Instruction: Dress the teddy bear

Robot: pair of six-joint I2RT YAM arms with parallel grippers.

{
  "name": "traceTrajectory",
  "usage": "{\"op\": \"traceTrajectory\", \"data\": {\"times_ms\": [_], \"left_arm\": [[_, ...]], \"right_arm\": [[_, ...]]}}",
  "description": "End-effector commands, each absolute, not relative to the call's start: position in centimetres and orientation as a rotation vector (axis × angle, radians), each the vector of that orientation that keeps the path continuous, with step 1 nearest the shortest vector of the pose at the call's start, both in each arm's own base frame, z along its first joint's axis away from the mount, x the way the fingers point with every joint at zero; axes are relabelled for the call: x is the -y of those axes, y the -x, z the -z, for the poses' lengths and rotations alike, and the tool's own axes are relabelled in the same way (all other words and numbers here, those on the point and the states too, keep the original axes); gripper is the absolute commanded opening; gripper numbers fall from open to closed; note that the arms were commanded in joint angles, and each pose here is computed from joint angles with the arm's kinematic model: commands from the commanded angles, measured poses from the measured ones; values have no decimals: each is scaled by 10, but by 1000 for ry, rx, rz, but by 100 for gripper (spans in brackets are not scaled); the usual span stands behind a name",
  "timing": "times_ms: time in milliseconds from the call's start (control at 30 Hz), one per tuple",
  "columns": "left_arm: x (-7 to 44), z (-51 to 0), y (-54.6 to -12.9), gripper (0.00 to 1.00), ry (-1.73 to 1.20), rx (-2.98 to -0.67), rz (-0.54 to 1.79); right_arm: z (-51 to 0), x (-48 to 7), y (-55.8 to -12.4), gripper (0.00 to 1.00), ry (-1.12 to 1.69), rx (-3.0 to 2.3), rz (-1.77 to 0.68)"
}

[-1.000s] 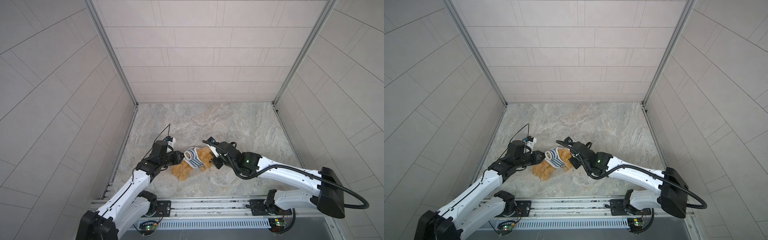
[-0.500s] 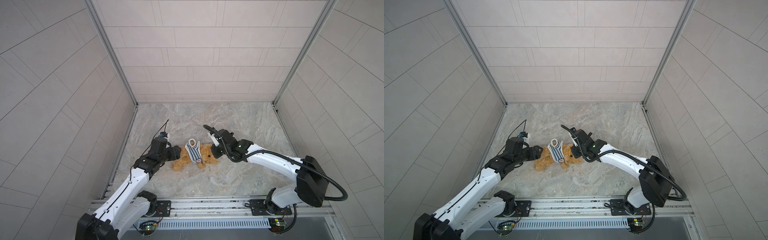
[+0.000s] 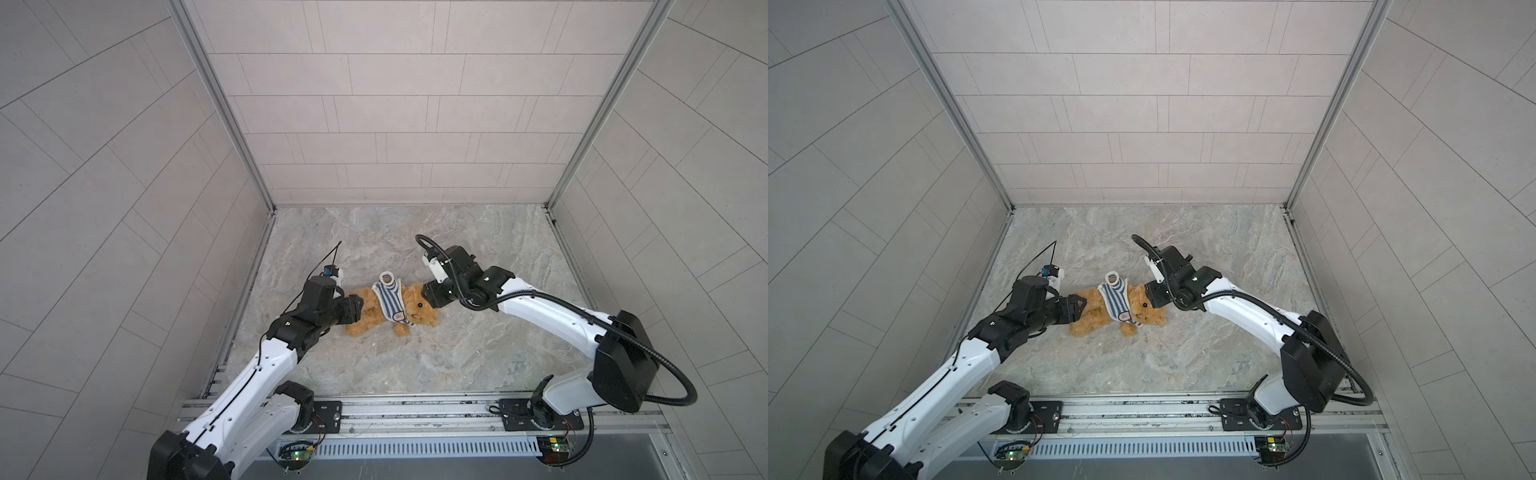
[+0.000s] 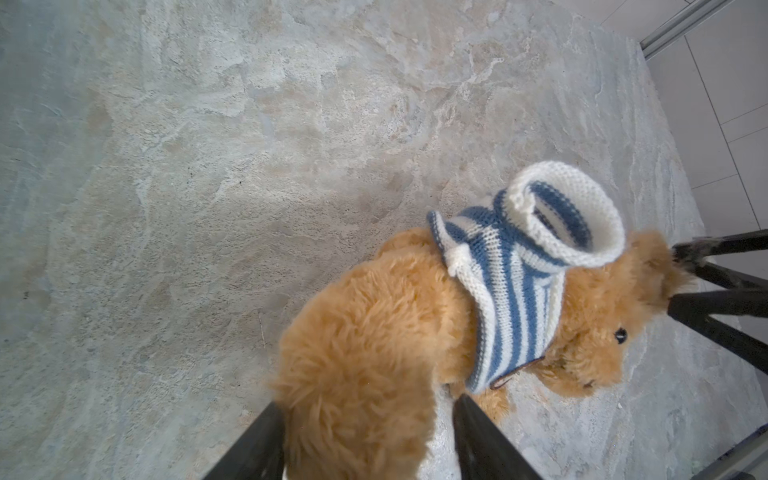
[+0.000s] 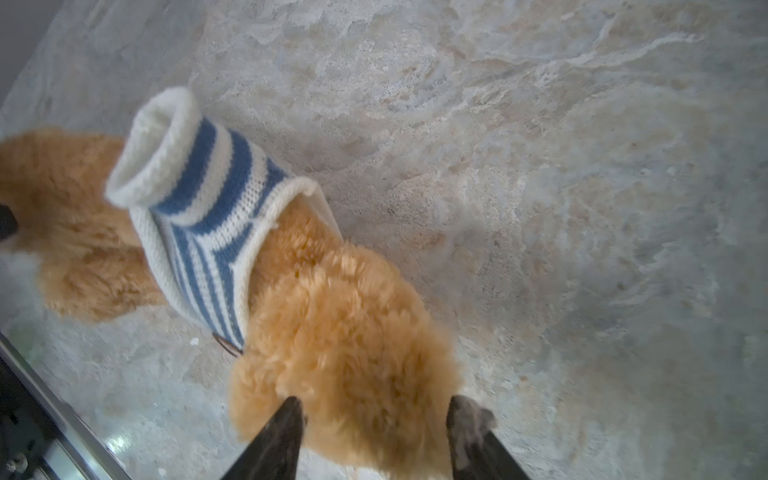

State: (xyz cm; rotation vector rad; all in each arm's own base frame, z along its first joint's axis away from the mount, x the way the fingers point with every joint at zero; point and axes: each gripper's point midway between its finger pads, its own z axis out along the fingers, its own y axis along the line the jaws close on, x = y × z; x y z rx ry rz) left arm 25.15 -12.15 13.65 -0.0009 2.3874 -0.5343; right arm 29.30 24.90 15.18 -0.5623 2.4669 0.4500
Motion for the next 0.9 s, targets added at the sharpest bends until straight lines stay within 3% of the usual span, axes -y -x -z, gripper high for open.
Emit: {"op": "traceTrajectory", "data": {"times_ms": [0, 300, 433, 600, 867], "left_arm": [[127, -157, -247, 68, -55, -2352, 555], [125, -190, -241, 67, -98, -2264, 500], [157, -203, -242, 66, -206, -2248, 656], [194, -189, -245, 61, -295, -2313, 760], [209, -153, -274, 52, -291, -2399, 709]], "right_arm": [[-165, -228, -274, 62, 472, -2451, -461], [-151, -214, -239, 72, 391, -2297, -625], [-143, -226, -237, 72, 453, -2254, -696], [-134, -241, -243, 70, 511, -2233, -733], [-115, -248, -251, 65, 543, -2251, -721]]}}
